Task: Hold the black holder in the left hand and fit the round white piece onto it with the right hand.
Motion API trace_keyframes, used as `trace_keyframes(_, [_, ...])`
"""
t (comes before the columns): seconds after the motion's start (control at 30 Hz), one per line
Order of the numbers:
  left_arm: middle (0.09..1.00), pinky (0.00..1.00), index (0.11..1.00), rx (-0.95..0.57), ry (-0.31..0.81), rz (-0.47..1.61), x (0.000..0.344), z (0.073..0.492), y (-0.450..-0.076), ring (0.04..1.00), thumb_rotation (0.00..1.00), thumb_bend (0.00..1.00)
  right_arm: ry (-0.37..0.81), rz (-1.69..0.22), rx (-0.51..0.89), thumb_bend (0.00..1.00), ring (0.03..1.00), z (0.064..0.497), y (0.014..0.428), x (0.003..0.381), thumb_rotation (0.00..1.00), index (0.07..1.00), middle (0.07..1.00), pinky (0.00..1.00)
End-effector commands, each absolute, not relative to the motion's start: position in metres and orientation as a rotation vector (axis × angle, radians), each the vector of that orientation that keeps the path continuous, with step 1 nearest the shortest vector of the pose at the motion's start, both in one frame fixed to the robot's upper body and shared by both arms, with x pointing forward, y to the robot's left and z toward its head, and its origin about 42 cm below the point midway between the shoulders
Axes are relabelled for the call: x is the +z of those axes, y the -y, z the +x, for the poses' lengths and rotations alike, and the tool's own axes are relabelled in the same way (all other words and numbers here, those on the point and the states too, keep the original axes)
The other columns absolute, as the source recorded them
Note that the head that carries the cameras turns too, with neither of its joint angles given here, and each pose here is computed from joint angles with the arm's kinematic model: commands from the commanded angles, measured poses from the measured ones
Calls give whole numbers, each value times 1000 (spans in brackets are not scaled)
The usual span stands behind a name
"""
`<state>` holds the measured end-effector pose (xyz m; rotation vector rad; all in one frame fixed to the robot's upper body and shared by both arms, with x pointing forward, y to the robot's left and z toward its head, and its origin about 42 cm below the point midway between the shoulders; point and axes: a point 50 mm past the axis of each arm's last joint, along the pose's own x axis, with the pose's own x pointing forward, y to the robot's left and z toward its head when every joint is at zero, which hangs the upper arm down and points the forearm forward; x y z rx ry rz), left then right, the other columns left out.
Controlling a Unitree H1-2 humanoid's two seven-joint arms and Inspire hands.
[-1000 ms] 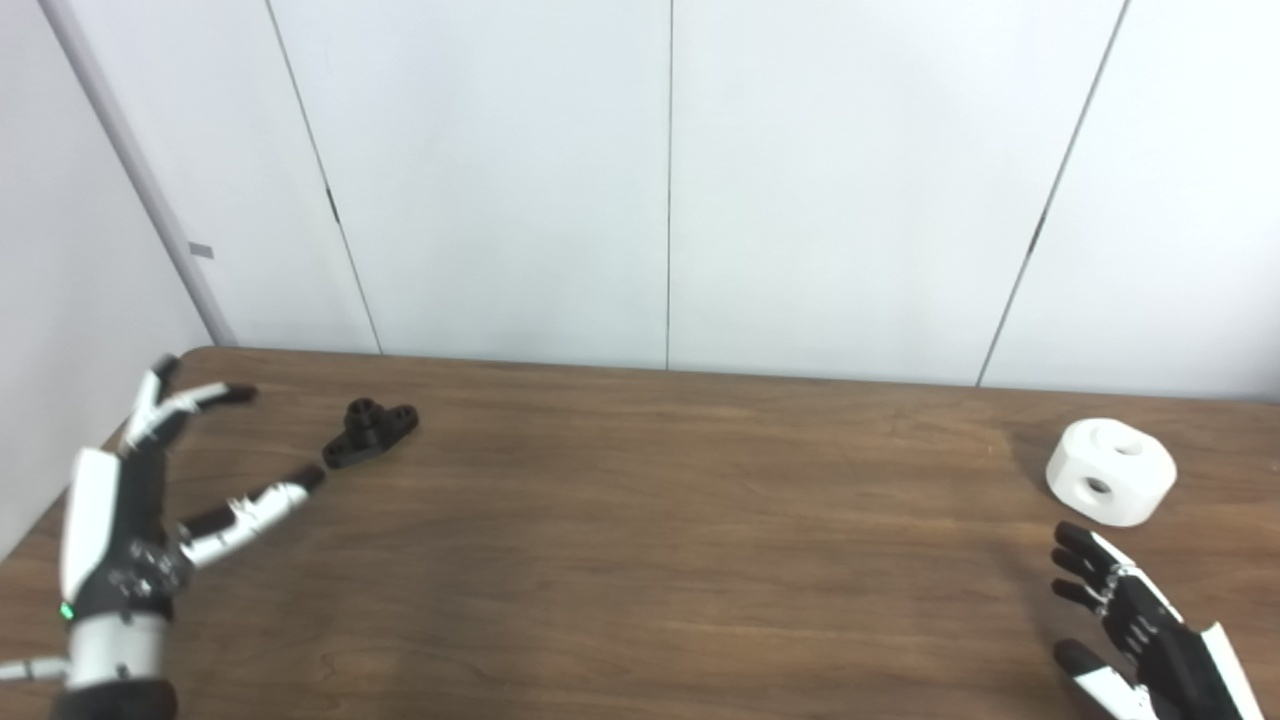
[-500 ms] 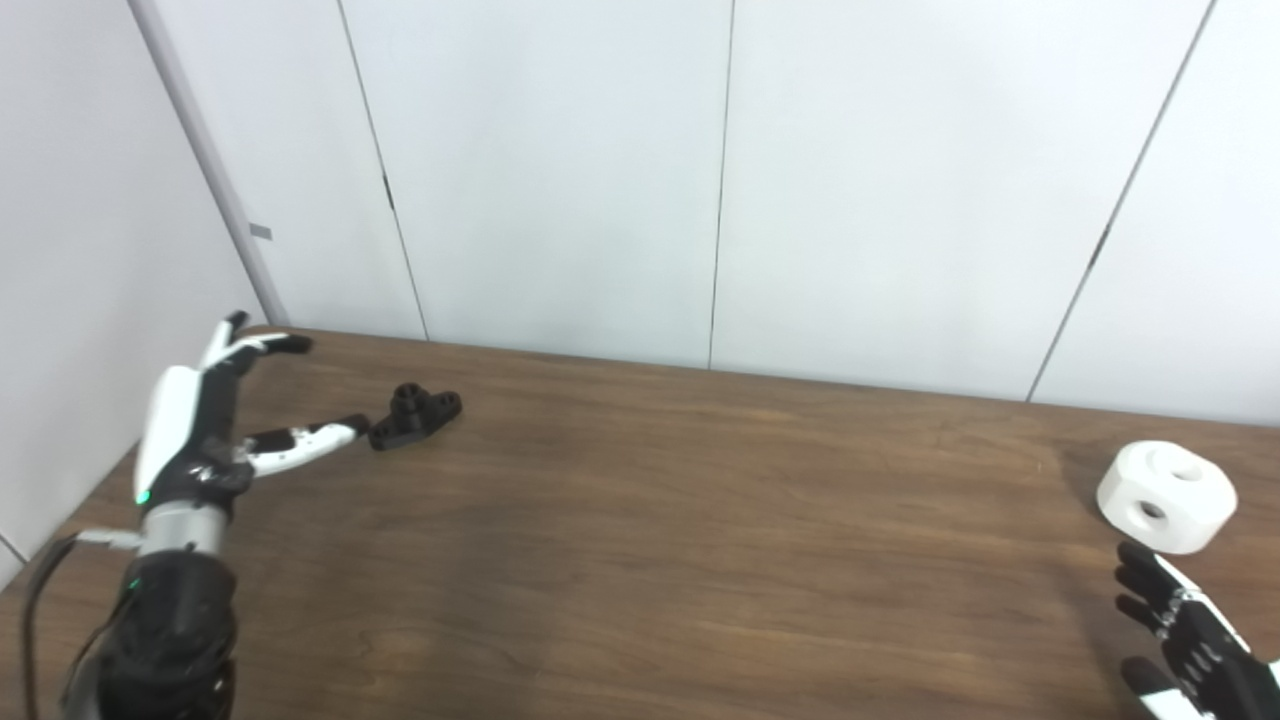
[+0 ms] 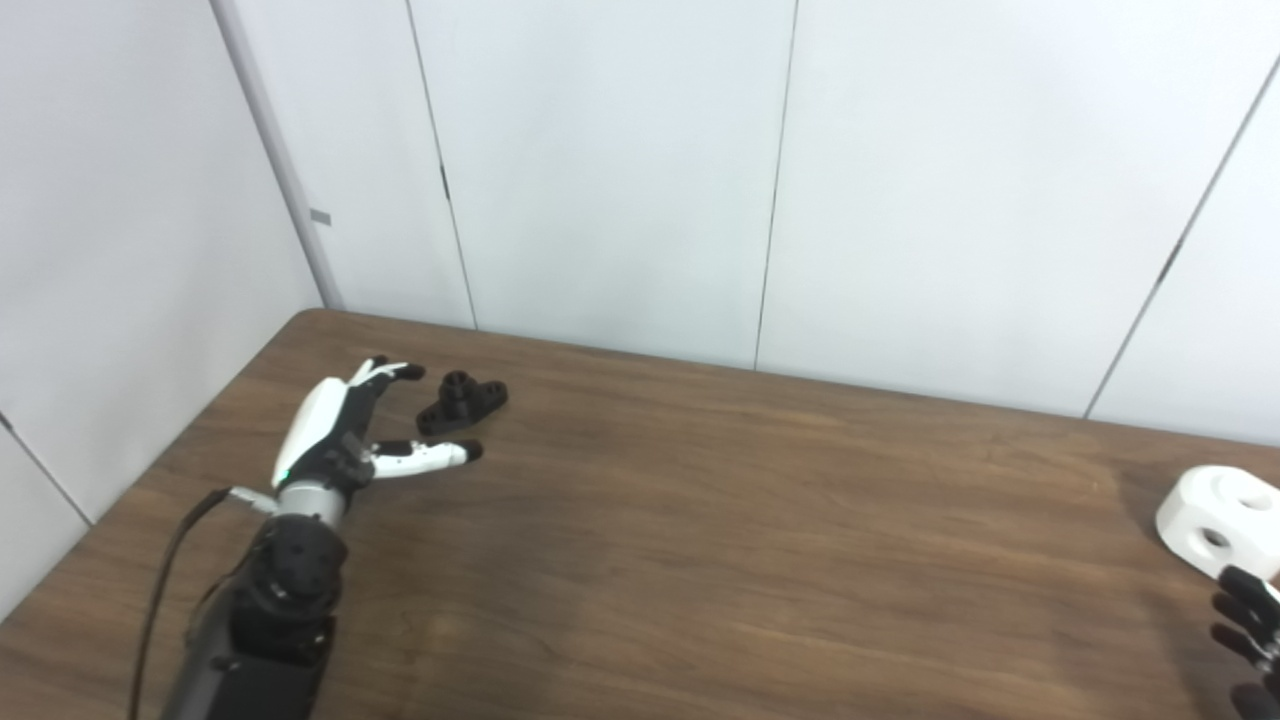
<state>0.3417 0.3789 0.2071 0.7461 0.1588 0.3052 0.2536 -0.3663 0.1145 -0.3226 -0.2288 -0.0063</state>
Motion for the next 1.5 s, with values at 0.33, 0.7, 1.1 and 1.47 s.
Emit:
trace_keyframes(0.33, [1000,1000,892,466,-131,828,211,363,-394,1000,303,1000,118,-270,-16,601,910,236,378,69,707,871,907,877])
trace_keyframes(0.7, [1000,1000,899,558,-78,832,206,366,-404,1000,308,991,103,-264,-18,651,924,238,385,64,708,875,917,890])
trace_keyframes(1.1, [1000,1000,854,549,-82,863,203,372,-410,1000,292,990,95,-275,-18,698,920,239,387,62,740,869,910,889])
trace_keyframes(1.47, [1000,1000,752,472,-159,959,182,392,-408,1000,264,999,96,-279,-22,657,855,232,385,65,703,811,837,890])
